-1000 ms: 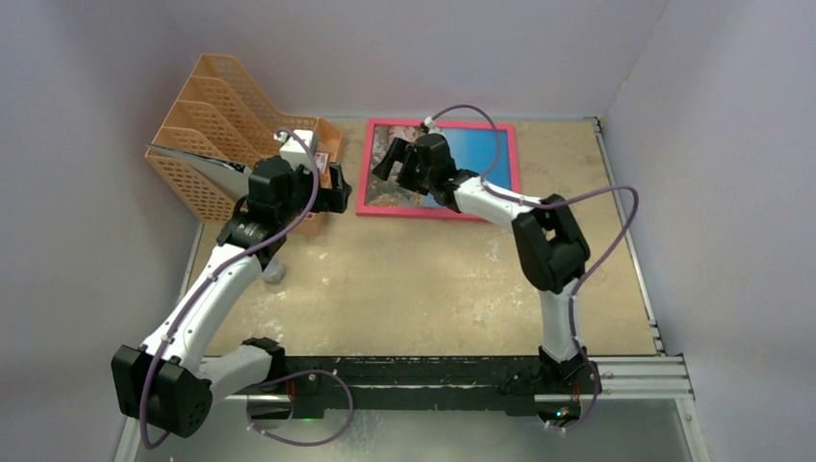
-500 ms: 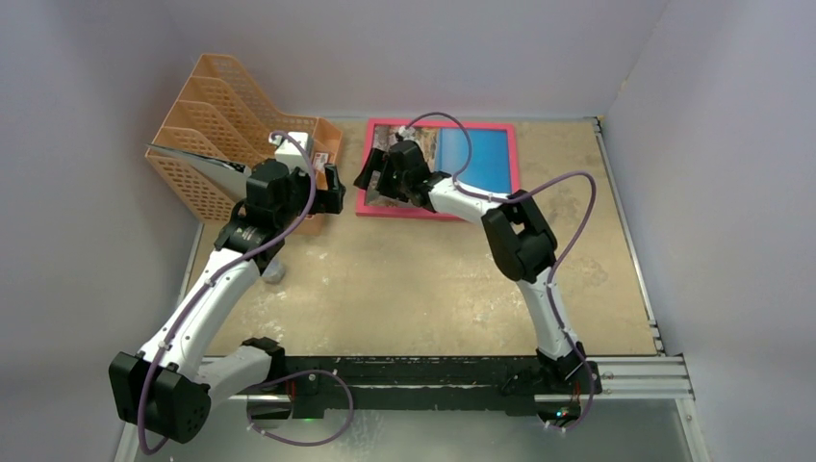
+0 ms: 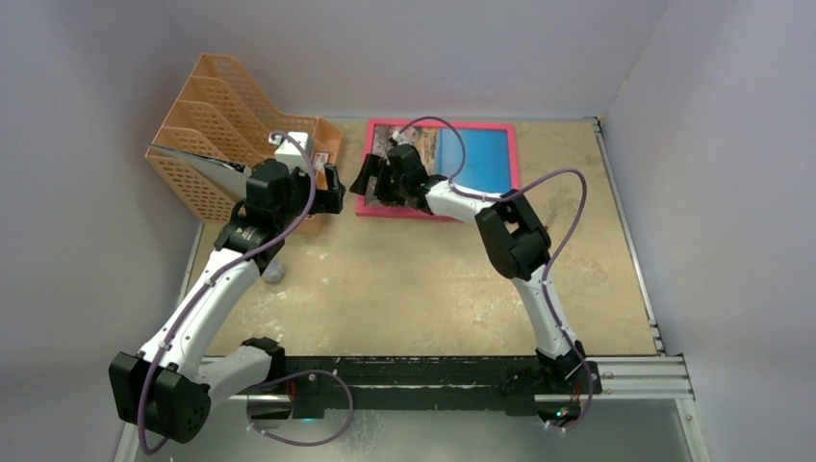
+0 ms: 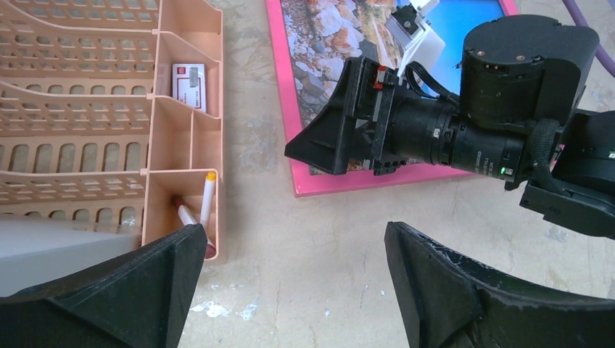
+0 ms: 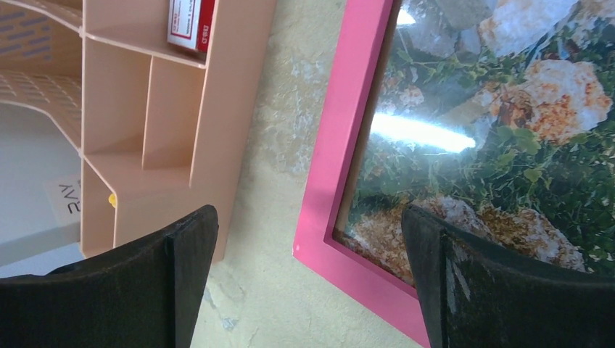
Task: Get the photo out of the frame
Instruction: Adjust the photo frame at the center of the board.
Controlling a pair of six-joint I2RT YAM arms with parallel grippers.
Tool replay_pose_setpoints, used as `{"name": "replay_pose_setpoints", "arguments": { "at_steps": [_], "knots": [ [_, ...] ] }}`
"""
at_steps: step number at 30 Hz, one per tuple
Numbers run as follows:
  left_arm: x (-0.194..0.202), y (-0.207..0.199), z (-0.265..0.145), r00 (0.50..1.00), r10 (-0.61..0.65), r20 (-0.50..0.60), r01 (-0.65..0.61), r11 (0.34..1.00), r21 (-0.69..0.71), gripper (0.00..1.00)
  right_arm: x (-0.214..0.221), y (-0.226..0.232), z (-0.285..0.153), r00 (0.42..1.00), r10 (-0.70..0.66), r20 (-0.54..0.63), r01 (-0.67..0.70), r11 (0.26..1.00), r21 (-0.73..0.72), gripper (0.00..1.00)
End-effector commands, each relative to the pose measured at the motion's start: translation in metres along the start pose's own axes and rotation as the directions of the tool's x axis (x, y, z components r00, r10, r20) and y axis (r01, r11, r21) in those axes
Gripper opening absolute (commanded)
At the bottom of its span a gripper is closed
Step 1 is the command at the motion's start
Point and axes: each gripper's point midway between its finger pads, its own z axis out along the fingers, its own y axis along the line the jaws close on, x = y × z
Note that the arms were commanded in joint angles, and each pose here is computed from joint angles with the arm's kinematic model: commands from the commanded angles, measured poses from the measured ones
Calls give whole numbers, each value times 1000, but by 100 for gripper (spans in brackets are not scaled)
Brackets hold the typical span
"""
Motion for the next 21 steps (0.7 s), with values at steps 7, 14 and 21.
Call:
{"name": "replay_pose_setpoints", "arguments": {
  "at_steps": [7,14,21],
  "knots": [
    [-7,4,-2,999,-2,33,2,1000,-15,99,32,12,-24,994,-82,-73,77,995,-60,99],
    [-6,5,-1,1000,1,29,-1,1000,-21,99,48,4,-46,987,-126,-103,118,990,-79,99],
    [-6,6,-1,1000,5,27,-4,1000,-25,99,81,-31,-84,973,-163,-162,162,987,-20,99]
  ]
}}
